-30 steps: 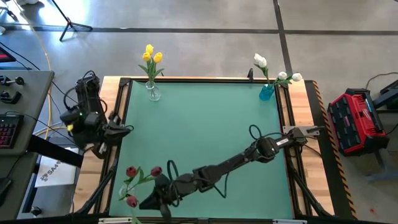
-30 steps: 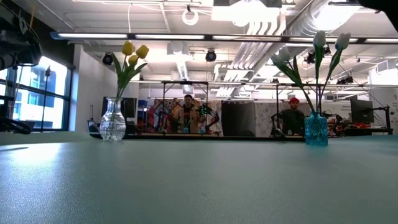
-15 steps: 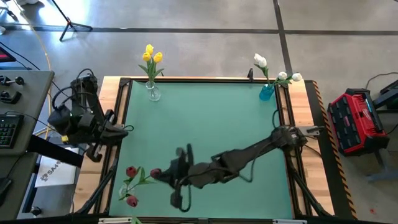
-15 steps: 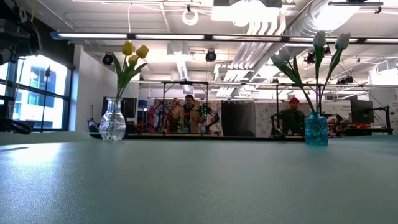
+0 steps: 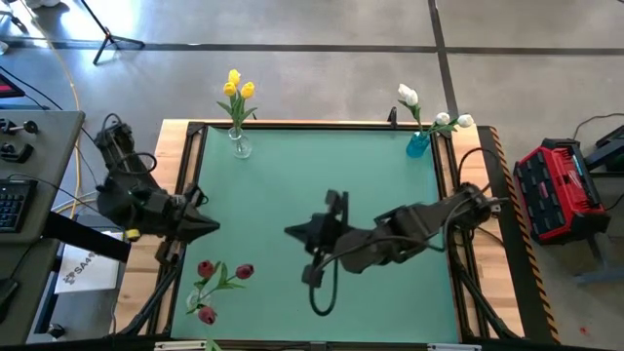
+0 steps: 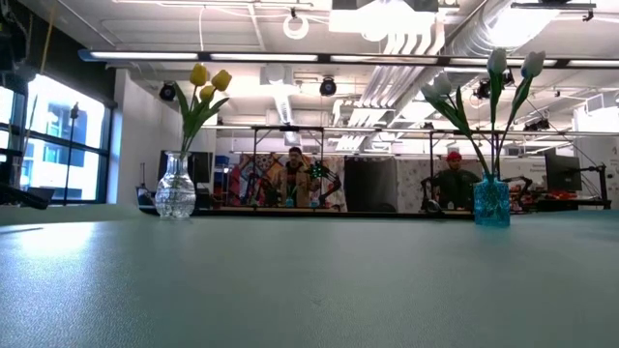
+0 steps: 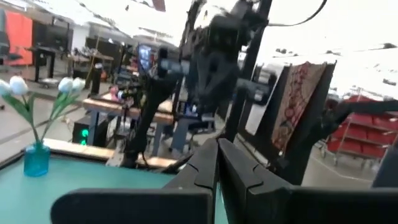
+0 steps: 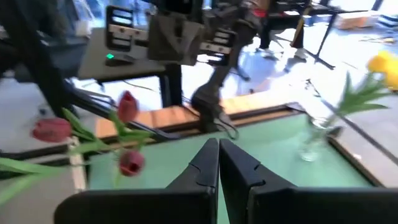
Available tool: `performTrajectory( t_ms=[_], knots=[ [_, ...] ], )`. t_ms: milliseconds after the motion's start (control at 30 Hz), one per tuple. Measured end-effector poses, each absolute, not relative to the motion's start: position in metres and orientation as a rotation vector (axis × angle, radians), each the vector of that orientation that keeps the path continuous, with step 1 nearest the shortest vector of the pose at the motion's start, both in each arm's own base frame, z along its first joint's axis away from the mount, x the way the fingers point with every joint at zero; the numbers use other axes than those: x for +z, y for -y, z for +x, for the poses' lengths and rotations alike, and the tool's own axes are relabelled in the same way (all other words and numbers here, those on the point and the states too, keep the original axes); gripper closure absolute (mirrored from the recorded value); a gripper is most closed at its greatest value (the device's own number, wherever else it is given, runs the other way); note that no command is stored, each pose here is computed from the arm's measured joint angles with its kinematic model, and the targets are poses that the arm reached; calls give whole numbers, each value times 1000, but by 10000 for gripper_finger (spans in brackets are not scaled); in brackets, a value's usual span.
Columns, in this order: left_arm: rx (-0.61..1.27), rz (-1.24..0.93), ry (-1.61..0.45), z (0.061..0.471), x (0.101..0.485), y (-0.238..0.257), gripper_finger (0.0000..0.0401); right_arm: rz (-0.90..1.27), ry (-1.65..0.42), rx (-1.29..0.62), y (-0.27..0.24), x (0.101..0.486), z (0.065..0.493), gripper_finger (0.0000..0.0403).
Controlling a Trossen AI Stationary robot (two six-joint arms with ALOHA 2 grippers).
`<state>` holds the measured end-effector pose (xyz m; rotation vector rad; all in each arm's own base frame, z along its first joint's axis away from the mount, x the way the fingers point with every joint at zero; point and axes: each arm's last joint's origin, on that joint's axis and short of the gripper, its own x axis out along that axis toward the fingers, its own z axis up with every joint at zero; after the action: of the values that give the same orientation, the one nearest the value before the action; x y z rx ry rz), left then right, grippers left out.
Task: Sort flowers into vase by color
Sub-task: Return to Home Position
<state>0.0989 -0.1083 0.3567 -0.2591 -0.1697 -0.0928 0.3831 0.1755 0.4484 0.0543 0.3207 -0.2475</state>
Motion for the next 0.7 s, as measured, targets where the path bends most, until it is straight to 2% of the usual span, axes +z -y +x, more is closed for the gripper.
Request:
performTrajectory(
  t_ms=[400,533,700],
  knots=[
    [-51,-289,55,117,341,78,401,17,-480,-425,-156,445,353,403],
    [-60,-307,25,125,338,70,401,32,-446,-437,-154,452,350,403],
    [-93,-309,7,136,335,66,401,60,-327,-427,-141,482,334,403]
  ],
)
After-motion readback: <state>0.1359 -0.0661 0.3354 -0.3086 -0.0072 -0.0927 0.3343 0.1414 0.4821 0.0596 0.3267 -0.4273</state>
